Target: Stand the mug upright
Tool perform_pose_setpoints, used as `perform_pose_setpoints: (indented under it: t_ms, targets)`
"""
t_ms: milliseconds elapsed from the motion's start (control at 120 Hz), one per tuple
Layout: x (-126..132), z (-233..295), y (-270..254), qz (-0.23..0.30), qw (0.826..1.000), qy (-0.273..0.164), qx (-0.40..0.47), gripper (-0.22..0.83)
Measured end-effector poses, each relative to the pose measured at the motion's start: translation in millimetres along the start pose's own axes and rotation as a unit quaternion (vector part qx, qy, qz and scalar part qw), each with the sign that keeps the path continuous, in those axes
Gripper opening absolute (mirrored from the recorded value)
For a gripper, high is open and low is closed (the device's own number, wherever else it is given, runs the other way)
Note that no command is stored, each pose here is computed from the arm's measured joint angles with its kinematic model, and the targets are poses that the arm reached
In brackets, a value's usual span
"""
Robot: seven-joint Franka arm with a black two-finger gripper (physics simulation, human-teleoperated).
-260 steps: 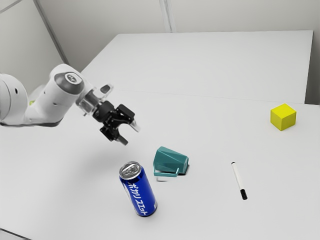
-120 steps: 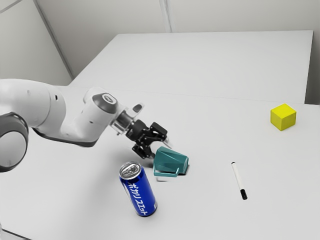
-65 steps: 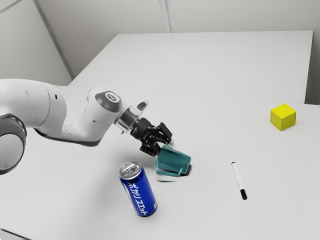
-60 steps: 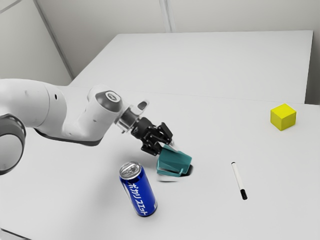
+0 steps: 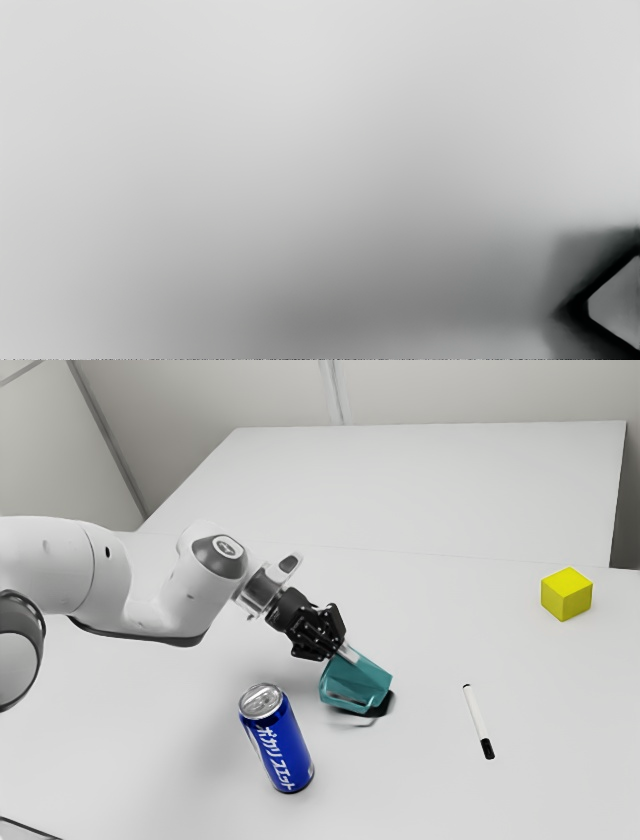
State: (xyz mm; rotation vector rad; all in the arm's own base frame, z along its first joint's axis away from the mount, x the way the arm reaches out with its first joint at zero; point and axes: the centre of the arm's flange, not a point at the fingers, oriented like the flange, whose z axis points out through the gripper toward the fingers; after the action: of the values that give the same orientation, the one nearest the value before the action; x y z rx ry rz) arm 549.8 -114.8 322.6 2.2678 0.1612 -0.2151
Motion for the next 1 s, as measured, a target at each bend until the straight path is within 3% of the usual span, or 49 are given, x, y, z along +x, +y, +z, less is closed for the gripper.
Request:
perform_pose_setpoints:
  t_ms: [133,333,417,617,825,1000]
  targets:
    - [0,-5,11,0.008,1.0,0.004,0.006,-0.16]
    - [11,-31,40,0.087,0.99,0.03,0.108,-0.17]
    - [15,-40,42,0.13,0.973,0.039,0.185,-0.17]
    - [4,-79,67,0.217,0.911,0.048,0.347,-0.17]
    - [5,-87,48,0.22,0.865,0.021,0.451,-0.17]
    - [10,-75,32,0.198,0.853,0.005,0.483,-0.17]
